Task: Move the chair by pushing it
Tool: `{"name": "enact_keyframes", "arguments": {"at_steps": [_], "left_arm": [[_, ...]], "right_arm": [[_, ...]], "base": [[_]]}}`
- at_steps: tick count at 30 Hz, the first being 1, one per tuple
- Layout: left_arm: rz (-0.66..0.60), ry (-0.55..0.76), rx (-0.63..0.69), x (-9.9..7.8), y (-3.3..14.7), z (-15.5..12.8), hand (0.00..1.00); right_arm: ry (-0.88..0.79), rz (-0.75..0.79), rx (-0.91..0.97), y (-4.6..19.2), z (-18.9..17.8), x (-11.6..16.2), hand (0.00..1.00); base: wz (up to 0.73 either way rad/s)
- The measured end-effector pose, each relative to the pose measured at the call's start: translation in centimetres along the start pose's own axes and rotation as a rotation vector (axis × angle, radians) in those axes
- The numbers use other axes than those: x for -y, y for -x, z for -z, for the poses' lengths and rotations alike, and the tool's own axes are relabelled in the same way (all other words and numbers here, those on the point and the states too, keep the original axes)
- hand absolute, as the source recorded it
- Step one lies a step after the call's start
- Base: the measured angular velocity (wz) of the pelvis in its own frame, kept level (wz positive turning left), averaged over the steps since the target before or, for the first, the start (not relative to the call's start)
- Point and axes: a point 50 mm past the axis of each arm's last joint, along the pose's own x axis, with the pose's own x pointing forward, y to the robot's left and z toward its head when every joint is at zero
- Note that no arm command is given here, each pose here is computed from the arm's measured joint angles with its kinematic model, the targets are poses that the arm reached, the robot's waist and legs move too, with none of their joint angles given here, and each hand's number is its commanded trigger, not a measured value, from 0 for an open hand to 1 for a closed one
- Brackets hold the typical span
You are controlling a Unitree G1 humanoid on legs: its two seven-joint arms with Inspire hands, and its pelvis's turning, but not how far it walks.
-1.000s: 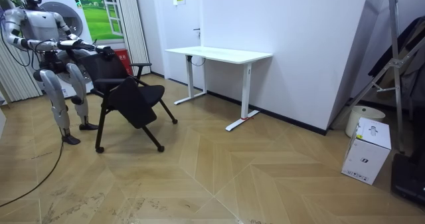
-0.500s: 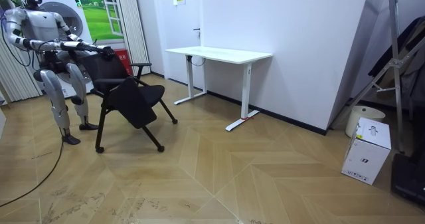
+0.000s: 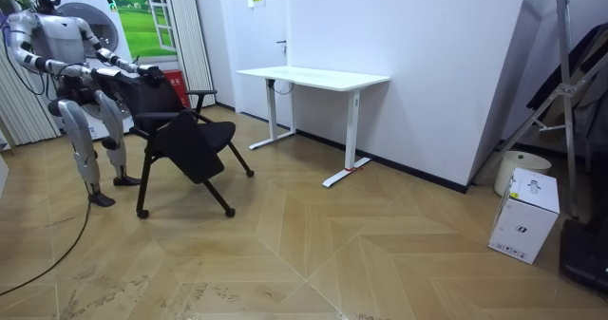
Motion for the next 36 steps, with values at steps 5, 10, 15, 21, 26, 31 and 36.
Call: {"name": "enact_keyframes", "arguments": {"at_steps": [5,10,15,21,26,31,36], "left_arm": [[0.002,0.002,0.015,0.1,-0.2,-0.3,1.00],[0.001,0.000,0.016,0.2,-0.2,-0.3,1.00],[0.001,-0.001,0.017,0.2,-0.2,-0.3,1.00],[0.001,-0.002,0.017,0.2,-0.2,-0.4,1.00],[0.002,0.000,0.019,0.2,-0.2,-0.4,1.00],[0.004,0.009,0.037,0.4,-0.3,-1.0,1.00],[0.006,0.010,0.035,0.4,-0.3,-1.0,1.00]], "right_arm": [[0.022,0.012,-0.015,-0.2,0.6,-0.8,0.00],[0.041,0.033,-0.019,-0.2,0.7,-1.1,0.00],[0.046,0.046,-0.021,-0.1,0.7,-1.3,1.00],[0.048,0.049,-0.027,-0.1,0.7,-1.4,1.00],[0.047,0.055,-0.031,-0.1,0.8,-1.4,1.00],[0.046,0.063,-0.071,-0.9,0.9,-1.3,1.00],[0.061,0.065,-0.069,-0.9,0.8,-1.4,1.00]], "base": [[0.01],[0.00],[0.00],[0.00],[0.00],[0.00],[0.00]]}}
